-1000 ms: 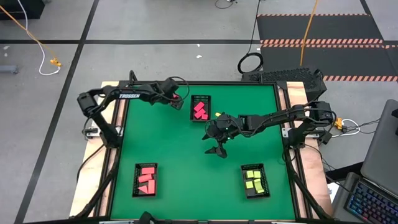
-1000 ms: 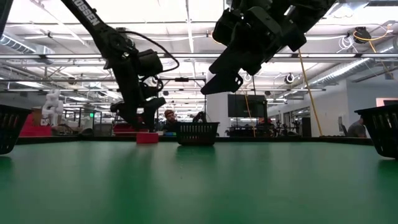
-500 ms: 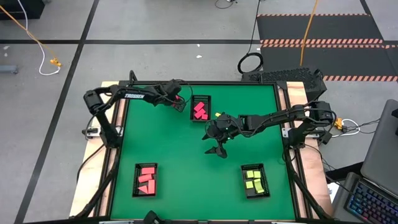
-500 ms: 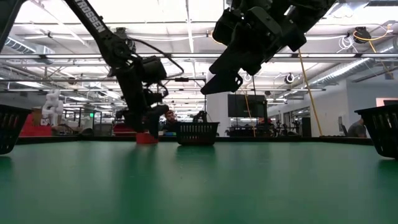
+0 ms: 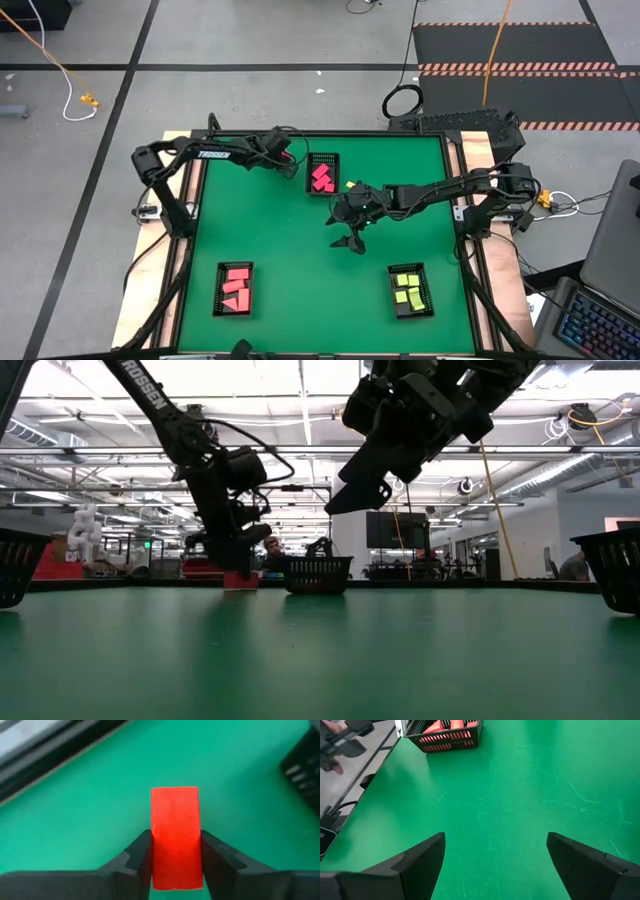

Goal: Sort & place blocks by color
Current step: Put the red block into the top black bin

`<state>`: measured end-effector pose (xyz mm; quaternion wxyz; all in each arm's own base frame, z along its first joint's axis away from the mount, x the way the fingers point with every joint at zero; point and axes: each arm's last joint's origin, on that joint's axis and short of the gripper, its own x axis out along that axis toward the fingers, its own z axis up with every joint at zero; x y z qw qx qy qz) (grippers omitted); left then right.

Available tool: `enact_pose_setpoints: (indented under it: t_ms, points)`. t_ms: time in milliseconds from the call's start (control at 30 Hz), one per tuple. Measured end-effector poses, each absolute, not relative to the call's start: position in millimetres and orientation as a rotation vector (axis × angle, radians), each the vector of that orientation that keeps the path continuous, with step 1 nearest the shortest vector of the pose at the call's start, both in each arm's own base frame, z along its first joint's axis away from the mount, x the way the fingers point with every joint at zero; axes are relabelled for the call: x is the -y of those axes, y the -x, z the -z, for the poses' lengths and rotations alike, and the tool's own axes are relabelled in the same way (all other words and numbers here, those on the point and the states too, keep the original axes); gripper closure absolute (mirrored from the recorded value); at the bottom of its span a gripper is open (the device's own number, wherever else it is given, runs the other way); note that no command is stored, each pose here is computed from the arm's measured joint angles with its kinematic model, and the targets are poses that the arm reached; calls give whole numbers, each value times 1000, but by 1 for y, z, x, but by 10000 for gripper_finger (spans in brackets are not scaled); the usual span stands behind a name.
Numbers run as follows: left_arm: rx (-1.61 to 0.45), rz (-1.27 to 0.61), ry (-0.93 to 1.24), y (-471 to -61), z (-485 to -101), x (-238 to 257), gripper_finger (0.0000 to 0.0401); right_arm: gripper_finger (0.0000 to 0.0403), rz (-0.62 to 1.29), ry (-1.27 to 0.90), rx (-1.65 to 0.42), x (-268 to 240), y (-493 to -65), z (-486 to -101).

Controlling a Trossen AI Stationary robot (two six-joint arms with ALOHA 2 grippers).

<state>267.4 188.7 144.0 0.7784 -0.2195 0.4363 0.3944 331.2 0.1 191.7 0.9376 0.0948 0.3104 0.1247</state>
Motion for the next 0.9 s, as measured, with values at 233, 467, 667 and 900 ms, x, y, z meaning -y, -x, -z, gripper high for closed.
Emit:
enact_pose_setpoints:
  t_ms: [233,467,667,900]
  points:
    - [-871,-786,474,-268,-166,-182,276,62,-253,-197,-653,0,-330,-190]
    - [-687,-691,481,-269,-215,-157,276,62,-250,-209,-707,-1,-327,-186]
    - [-546,-513,531,-282,-237,-132,276,62,-248,-220,-767,-1,-321,-185]
    - [-605,-502,557,-300,-214,-120,276,62,-245,-234,-731,-4,-301,-218]
